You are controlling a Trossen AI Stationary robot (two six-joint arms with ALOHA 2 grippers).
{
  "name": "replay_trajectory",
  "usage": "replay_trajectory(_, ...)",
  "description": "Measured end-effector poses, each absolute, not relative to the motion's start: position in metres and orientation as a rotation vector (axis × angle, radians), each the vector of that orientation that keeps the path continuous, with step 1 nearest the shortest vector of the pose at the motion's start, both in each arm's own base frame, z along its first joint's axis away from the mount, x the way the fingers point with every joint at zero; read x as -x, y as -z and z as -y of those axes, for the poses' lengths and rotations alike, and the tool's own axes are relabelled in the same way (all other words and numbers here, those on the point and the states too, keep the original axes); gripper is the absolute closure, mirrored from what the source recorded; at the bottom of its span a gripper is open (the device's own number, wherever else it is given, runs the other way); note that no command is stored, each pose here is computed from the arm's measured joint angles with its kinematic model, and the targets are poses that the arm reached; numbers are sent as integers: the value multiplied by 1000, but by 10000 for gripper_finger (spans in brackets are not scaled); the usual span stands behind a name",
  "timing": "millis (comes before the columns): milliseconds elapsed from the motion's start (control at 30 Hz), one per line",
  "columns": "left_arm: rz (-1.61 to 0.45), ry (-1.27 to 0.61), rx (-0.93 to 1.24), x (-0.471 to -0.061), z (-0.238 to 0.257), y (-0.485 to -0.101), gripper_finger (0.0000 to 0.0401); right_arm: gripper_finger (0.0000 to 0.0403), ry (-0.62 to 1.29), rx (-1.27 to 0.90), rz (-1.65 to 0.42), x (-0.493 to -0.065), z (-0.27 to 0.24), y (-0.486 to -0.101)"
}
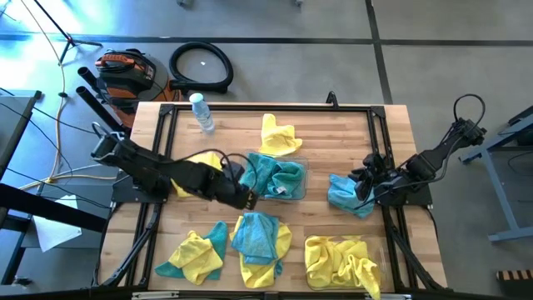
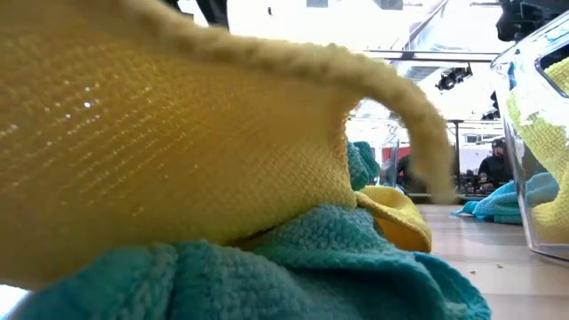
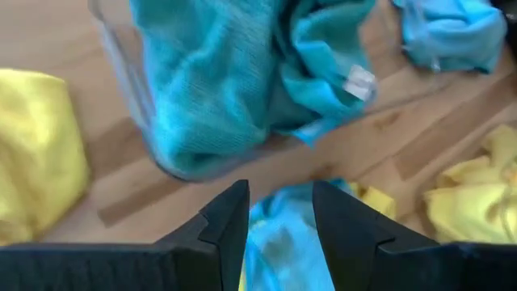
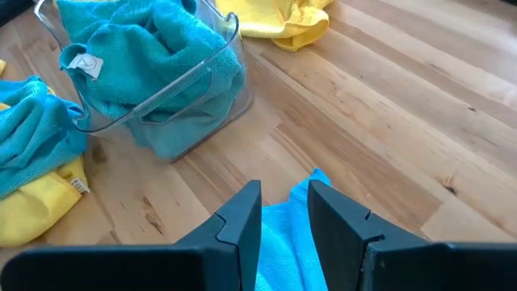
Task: Sort microfiber towel by color & place in baskets
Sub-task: Put the blue towel in the top transparent bin
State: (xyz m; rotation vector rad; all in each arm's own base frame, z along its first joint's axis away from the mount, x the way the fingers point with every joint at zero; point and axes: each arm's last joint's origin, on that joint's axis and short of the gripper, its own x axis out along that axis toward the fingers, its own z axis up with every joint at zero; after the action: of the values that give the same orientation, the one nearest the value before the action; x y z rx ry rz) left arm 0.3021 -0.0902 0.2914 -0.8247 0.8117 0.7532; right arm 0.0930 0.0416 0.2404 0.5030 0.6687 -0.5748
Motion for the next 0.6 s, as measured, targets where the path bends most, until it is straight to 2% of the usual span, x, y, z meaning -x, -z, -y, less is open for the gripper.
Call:
replay_trajectory(300, -876, -678, 922, -315, 131, -282, 304, 307, 565, -550, -688, -93, -43, -240)
replay_trajectory(600, -970, -651, 906, -341, 164, -260, 307, 307, 560, -585, -702, -93, -44, -240)
